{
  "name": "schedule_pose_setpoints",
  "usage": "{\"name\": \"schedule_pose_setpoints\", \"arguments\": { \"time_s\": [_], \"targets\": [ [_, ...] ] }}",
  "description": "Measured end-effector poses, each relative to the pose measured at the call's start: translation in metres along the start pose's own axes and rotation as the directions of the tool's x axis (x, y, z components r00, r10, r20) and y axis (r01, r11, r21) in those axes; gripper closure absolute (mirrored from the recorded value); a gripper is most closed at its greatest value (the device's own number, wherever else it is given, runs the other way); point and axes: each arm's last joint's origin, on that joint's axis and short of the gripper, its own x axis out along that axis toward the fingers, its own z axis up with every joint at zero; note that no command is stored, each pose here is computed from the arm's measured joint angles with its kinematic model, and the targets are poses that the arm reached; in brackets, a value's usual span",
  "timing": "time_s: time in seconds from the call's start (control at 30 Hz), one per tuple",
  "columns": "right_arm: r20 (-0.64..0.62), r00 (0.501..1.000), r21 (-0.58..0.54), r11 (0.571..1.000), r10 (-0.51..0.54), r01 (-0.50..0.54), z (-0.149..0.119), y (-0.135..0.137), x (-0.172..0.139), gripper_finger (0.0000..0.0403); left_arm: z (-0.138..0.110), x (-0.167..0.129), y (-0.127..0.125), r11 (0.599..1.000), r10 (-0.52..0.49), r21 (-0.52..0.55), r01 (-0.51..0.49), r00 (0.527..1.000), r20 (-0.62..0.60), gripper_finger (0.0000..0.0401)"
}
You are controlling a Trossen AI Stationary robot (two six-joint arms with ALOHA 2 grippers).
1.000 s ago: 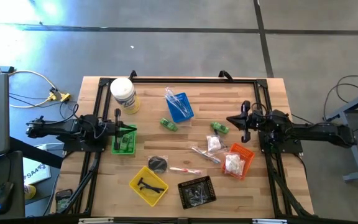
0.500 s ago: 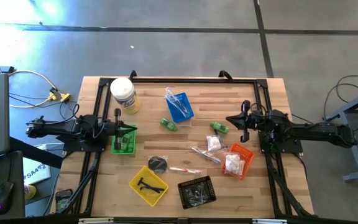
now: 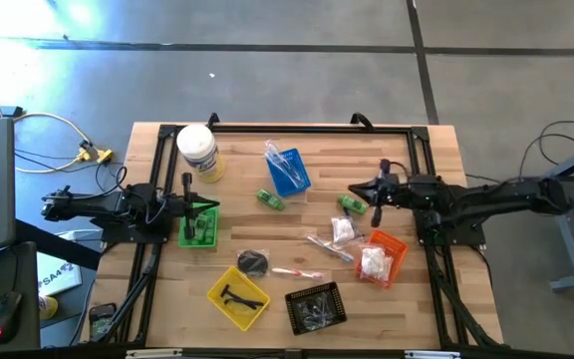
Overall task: Pick & Place Travel size toiletries
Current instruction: Put the blue toothbrush into the blue bin
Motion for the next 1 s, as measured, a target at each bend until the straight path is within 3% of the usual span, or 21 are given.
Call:
{"name": "schedule_pose_setpoints", "arguments": {
  "time_s": [0.17, 0.37, 0.53, 0.77, 1.0],
  "targets": [
    [-0.16, 0.985, -0.085, 0.993, 0.063, -0.077, 0.039, 0.022, 0.03, 0.0401, 0.003, 0.0, 0.001, 1.0, 0.01, 0.0, -0.01, 1.0, 0.023, 0.0401],
    [-0.403, 0.911, -0.04, 0.993, 0.082, -0.108, 0.058, 0.044, 0.069, 0.0378, 0.003, 0.0, 0.001, 1.0, 0.01, 0.003, -0.01, 1.0, 0.024, 0.0401],
    [-0.635, 0.767, -0.003, 0.994, 0.085, -0.112, 0.036, 0.058, 0.097, 0.03, 0.003, 0.0, 0.001, 1.0, 0.01, 0.003, -0.01, 1.0, 0.023, 0.0401],
    [-0.746, 0.642, 0.078, 0.981, 0.176, -0.178, -0.012, 0.07, 0.129, 0.019, 0.003, 0.0, 0.001, 1.0, 0.009, 0.003, -0.009, 1.0, 0.023, 0.0401],
    [-0.806, 0.564, 0.115, 0.982, 0.18, -0.15, -0.039, 0.073, 0.139, 0.0159, 0.002, 0.0, 0.001, 1.0, 0.003, 0.007, -0.003, 1.0, 0.016, 0.0401]
  ]
}}
